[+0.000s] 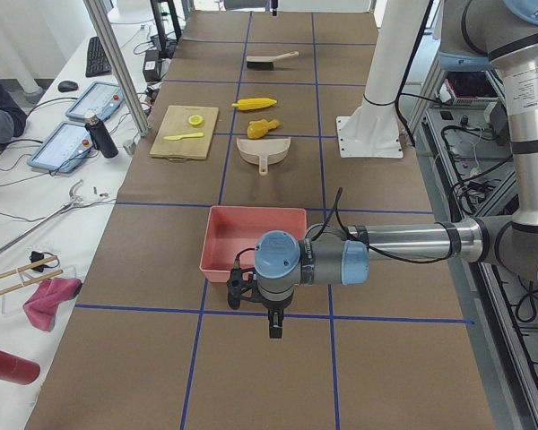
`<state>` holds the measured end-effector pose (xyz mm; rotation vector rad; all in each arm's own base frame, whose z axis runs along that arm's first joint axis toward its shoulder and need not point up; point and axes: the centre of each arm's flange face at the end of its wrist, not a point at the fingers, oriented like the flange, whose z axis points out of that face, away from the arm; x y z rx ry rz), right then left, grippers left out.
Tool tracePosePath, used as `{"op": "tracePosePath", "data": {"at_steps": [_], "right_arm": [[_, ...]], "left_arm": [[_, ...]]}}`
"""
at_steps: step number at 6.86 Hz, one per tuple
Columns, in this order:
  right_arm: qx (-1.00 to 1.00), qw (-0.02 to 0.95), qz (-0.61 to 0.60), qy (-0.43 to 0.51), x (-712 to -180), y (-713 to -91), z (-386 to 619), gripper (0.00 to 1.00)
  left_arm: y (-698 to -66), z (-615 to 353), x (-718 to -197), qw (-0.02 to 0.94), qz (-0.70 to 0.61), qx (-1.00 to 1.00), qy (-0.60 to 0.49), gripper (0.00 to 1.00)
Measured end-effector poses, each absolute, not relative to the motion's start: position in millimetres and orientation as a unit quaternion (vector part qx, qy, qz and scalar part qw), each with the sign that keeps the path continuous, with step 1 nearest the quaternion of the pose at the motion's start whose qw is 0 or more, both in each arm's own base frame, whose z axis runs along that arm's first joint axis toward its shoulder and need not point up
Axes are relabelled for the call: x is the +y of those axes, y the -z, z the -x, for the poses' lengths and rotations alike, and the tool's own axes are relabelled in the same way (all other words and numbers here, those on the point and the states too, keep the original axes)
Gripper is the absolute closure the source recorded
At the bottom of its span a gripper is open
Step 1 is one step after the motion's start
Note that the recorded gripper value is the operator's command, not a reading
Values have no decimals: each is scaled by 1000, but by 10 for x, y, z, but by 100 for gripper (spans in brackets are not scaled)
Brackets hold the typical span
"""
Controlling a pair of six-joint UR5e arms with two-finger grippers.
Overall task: Sweep and dump trash into bin
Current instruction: 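Grasp the dustpan handle with the left gripper while the right gripper grasps the brush handle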
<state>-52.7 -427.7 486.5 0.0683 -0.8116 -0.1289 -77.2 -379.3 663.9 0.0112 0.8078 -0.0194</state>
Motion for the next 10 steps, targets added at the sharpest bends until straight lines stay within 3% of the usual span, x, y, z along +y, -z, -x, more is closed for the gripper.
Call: {"op": "tracePosePath", "data": {"at_steps": [3,7,10], "right_arm": [[-397,916,-4,60,-4179,-4858,1315,0],[-377,924,0,63,-4007,-5152,2192,0],[-366,928,22,66,-3957,-5375,2321,0]], "left_arm": [[-6295,625,-4080,920,-23,392,4,1],[-4617,-1067,-4740,877,-119,410,-221,1],[-3360,-2513,-4880,828,-220,375,-354,1]]}}
